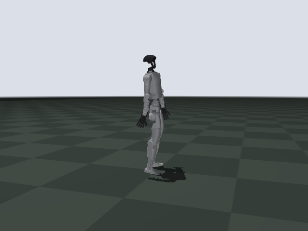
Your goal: In place motions
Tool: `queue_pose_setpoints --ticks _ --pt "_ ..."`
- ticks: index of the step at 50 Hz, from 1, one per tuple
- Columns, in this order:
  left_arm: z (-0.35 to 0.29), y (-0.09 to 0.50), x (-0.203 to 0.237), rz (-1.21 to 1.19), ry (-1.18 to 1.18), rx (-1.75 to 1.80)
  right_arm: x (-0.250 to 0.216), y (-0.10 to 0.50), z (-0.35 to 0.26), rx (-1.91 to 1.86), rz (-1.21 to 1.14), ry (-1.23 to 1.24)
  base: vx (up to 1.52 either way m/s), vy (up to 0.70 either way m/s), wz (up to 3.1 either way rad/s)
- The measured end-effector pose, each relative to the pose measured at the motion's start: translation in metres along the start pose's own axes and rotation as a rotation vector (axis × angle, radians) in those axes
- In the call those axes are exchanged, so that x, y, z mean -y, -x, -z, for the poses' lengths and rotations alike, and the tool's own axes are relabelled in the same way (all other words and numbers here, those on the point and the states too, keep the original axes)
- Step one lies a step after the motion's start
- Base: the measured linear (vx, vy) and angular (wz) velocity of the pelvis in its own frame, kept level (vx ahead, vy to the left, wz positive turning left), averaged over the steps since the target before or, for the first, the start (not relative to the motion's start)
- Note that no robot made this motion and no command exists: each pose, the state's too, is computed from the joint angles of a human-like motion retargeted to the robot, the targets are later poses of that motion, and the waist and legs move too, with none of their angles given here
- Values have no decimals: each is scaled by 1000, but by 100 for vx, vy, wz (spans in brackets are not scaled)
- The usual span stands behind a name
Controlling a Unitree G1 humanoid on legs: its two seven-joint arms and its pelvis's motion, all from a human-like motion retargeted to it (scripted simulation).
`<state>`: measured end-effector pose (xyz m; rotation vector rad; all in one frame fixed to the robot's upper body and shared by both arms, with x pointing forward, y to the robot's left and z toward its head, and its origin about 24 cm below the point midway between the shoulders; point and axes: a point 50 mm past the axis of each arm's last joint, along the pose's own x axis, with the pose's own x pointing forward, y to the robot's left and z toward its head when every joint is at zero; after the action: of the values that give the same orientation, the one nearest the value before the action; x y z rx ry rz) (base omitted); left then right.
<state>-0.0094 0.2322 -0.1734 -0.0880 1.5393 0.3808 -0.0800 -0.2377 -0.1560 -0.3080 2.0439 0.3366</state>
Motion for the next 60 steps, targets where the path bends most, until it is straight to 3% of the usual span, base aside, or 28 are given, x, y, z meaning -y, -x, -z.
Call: queue_pose_setpoints --ticks 5,11,18,23,33,39,45,50,55,60 --pt "-23 0 18 46 -62 74 -1 1 1 -21 -28 -104 4 20 90" --pt "-52 3 20 55 -152 153 -3 19 -67 207 -64 -85 -12 18 -62" --pt "28 2 6 31 -53 -95 5 50 -134 424 -7 241 9 16 -35" --pt "77 8 10 46 58 -217 10 68 -159 540 30 323 9 25 -8" --pt "99 14 -3 33 15 -297 23 27 -81 398 15 36 21 27 81" --pt "14 2 -15 -29 -238 -109 20 13 -49 330 55 22 -9 1 110" --pt "-109 14 -3 -37 -262 299 19 3 -4 134 66 -44 -33 17 97" --pt "-162 31 22 -18 -305 479 -6 -9 52 -72 -42 -259 -6 13 80" --pt "-132 21 42 51 -347 428 -25 -14 66 -93 -84 -358 15 0 1" --pt "-60 4 19 55 -279 202 -3 -4 9 103 -57 -246 8 -1 -65"
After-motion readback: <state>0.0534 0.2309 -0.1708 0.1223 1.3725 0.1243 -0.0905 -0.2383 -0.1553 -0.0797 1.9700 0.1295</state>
